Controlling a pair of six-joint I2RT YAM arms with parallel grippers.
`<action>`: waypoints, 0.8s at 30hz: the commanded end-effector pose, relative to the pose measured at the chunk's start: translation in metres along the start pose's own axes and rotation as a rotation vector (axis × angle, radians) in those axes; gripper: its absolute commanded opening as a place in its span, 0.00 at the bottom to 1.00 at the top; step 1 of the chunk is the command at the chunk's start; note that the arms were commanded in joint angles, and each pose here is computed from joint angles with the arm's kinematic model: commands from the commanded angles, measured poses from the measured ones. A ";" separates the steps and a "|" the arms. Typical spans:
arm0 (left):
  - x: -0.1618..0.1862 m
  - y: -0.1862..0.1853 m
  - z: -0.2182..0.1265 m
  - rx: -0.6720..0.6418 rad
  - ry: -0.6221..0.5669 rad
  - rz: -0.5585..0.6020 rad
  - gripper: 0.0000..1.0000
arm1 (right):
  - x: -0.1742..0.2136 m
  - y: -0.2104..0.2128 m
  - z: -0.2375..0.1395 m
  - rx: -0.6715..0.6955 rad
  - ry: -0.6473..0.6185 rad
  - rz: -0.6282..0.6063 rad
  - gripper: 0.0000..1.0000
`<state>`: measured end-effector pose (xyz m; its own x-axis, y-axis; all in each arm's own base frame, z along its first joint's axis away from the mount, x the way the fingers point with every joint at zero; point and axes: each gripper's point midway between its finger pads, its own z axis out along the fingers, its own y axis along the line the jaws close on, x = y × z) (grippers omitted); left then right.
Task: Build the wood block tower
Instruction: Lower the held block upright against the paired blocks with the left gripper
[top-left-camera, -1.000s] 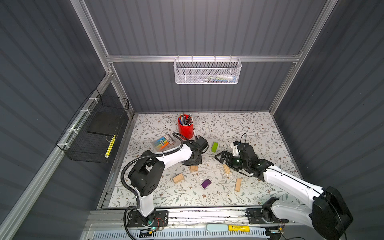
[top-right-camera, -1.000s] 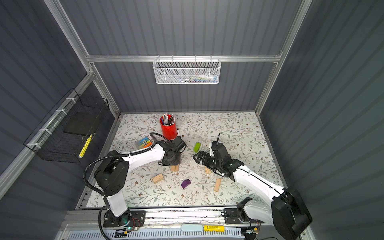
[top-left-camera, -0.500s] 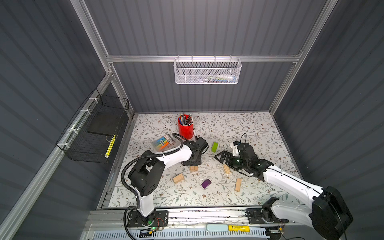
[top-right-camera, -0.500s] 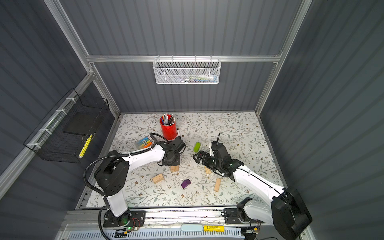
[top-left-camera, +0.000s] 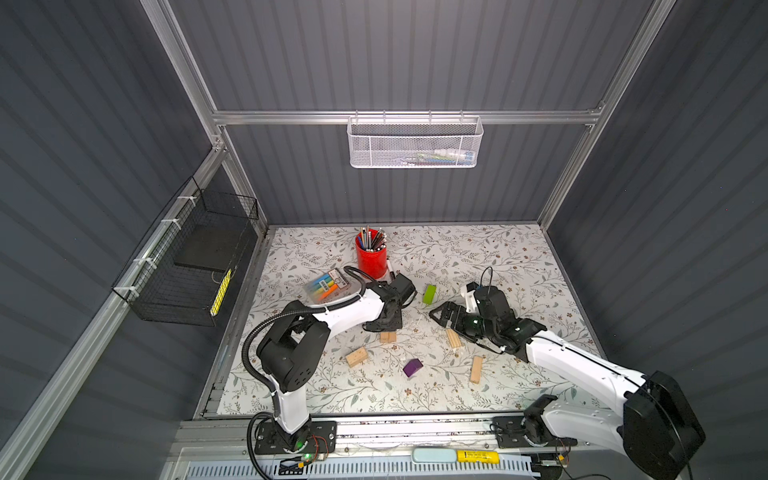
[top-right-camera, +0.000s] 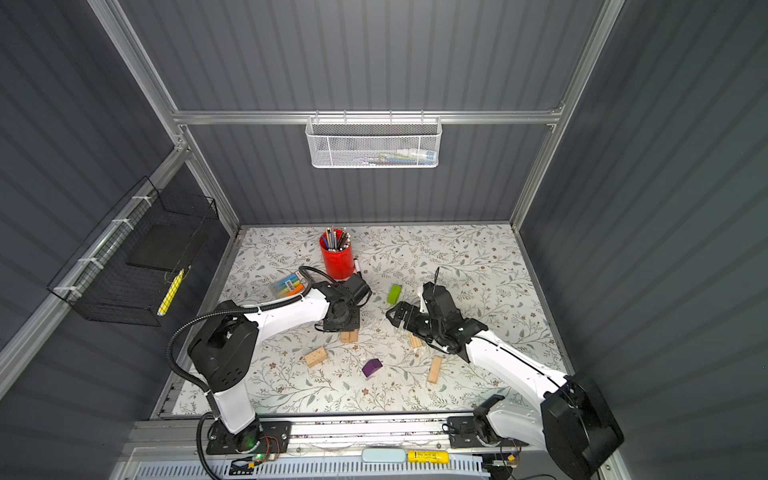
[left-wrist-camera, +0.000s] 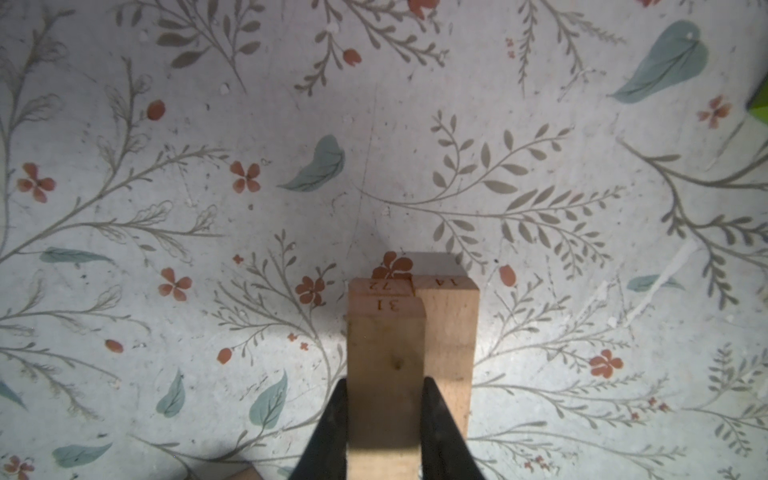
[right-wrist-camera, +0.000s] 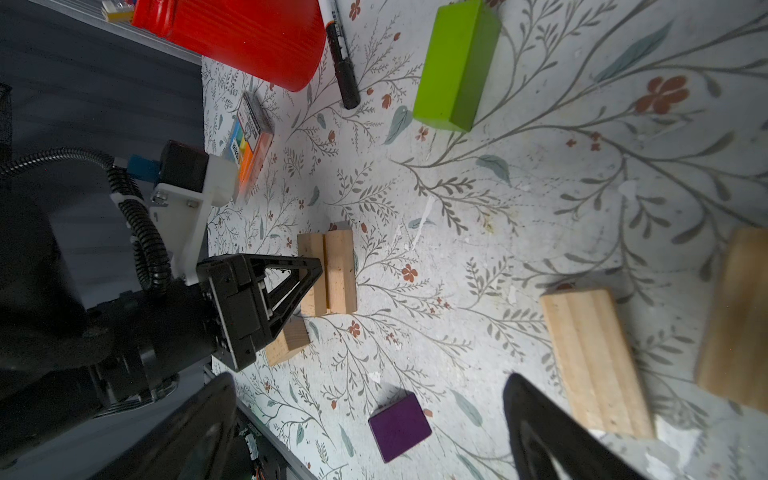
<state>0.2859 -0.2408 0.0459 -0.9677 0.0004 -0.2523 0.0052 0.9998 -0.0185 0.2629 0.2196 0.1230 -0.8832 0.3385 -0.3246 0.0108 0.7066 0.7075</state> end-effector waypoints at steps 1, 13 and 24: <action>0.009 0.010 0.011 -0.033 0.035 -0.018 0.13 | 0.001 -0.004 0.003 0.001 0.004 0.009 0.99; 0.012 0.010 0.016 -0.034 0.047 -0.019 0.16 | 0.001 -0.003 0.003 -0.003 0.004 0.011 0.99; 0.007 0.009 0.013 -0.027 0.032 -0.026 0.19 | 0.001 -0.002 0.003 -0.007 0.004 0.010 0.99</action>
<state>0.2846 -0.2374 0.0410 -0.9697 -0.0026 -0.2444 0.0003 0.9999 -0.0117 0.2637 0.2200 0.1219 -0.8841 0.3407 -0.3198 0.0149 0.7046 0.7095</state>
